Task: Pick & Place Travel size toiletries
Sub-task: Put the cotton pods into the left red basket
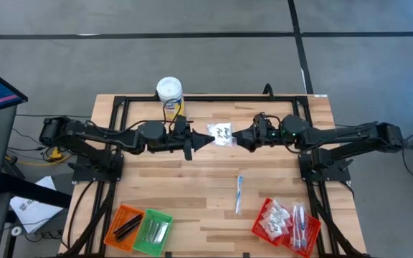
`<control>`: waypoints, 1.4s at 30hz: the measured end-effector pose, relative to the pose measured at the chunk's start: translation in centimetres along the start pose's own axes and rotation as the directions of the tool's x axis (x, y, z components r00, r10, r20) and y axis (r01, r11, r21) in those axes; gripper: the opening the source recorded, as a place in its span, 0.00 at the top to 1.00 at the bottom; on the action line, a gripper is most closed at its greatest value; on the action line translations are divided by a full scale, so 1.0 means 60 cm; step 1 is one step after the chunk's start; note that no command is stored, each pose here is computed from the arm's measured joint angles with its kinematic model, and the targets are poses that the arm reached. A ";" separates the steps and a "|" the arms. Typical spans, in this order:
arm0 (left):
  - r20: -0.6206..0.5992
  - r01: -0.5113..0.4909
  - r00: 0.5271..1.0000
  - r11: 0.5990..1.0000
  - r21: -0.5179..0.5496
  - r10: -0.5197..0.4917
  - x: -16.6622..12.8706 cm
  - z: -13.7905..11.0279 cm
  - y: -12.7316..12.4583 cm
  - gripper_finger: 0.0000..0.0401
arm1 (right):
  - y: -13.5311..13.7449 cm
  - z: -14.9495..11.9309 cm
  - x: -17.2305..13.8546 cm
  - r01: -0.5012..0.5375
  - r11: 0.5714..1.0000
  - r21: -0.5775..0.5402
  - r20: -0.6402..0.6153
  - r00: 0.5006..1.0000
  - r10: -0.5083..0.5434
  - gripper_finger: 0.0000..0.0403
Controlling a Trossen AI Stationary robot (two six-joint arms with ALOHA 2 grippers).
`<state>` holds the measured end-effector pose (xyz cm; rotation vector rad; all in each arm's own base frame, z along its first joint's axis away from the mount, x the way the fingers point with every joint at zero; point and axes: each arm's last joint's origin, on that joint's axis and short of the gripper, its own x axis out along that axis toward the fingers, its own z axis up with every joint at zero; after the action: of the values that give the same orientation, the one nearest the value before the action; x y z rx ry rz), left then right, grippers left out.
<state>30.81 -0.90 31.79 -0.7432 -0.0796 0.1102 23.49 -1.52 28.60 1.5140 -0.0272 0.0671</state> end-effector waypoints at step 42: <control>-0.062 0.116 0.991 0.991 -0.068 -0.120 -0.020 0.011 -0.021 0.43 | 0.047 -0.012 -0.056 -0.063 0.991 -0.122 -0.065 0.996 0.056 1.00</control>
<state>29.64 -1.52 33.10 -0.8036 -0.0638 -0.0299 19.92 -0.71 31.15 1.3867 -0.0269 0.1569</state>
